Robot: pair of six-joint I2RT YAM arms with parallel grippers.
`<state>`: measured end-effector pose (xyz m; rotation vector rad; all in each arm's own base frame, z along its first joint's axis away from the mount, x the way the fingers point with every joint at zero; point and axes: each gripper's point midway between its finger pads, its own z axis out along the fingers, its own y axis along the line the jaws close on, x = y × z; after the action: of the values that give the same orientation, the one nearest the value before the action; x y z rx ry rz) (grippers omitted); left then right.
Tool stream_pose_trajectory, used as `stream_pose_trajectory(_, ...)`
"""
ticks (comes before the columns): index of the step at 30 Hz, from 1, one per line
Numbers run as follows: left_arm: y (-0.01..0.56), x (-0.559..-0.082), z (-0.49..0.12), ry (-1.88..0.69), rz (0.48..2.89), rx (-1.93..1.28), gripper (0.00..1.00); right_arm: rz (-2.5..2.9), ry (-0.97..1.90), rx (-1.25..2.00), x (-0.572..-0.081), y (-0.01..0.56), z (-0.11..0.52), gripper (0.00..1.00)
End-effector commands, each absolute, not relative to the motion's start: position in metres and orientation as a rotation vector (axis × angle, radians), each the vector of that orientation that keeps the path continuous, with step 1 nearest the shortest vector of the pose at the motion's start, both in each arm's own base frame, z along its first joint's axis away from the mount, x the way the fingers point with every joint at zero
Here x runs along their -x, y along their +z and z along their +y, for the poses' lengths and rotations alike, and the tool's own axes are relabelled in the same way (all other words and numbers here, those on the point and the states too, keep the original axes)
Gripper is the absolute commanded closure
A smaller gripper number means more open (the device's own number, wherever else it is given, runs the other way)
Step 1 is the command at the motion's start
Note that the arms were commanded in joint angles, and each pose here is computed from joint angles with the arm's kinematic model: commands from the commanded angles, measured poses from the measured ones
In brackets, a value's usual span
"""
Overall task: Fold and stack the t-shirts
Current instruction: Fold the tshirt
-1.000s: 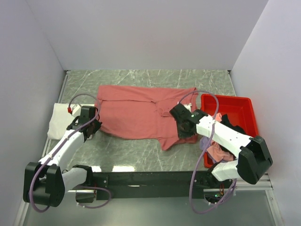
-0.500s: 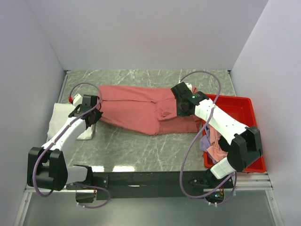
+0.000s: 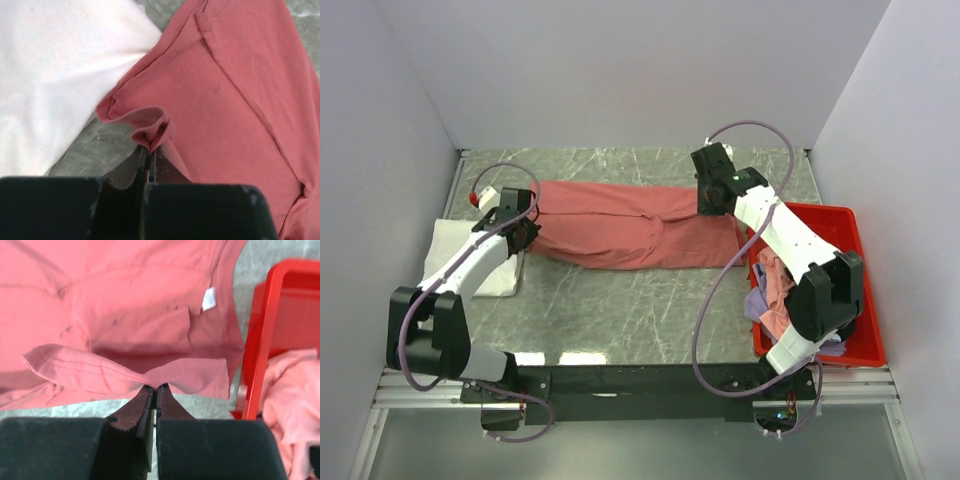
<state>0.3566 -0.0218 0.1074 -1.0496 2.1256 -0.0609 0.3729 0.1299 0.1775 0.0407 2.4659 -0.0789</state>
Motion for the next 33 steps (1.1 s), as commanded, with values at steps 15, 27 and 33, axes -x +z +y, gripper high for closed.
stream_pose_trajectory(15, 0.126, -0.429, -0.003, -0.082, 2.059, 1.059, 0.99, 2.388, -0.111, -0.02, -0.447, 0.202, 0.128, 1.0)
stream_pose_trajectory(27, 0.096, -0.464, 0.0, -0.045, 2.136, 1.058, 0.99, 2.418, -0.125, -0.019, -0.484, 0.187, 0.125, 1.0)
stream_pose_trajectory(33, 0.084, -0.472, 0.006, -0.015, 2.151, 1.092, 0.93, 2.45, -0.1, -0.019, -0.51, 0.165, 0.125, 1.0)
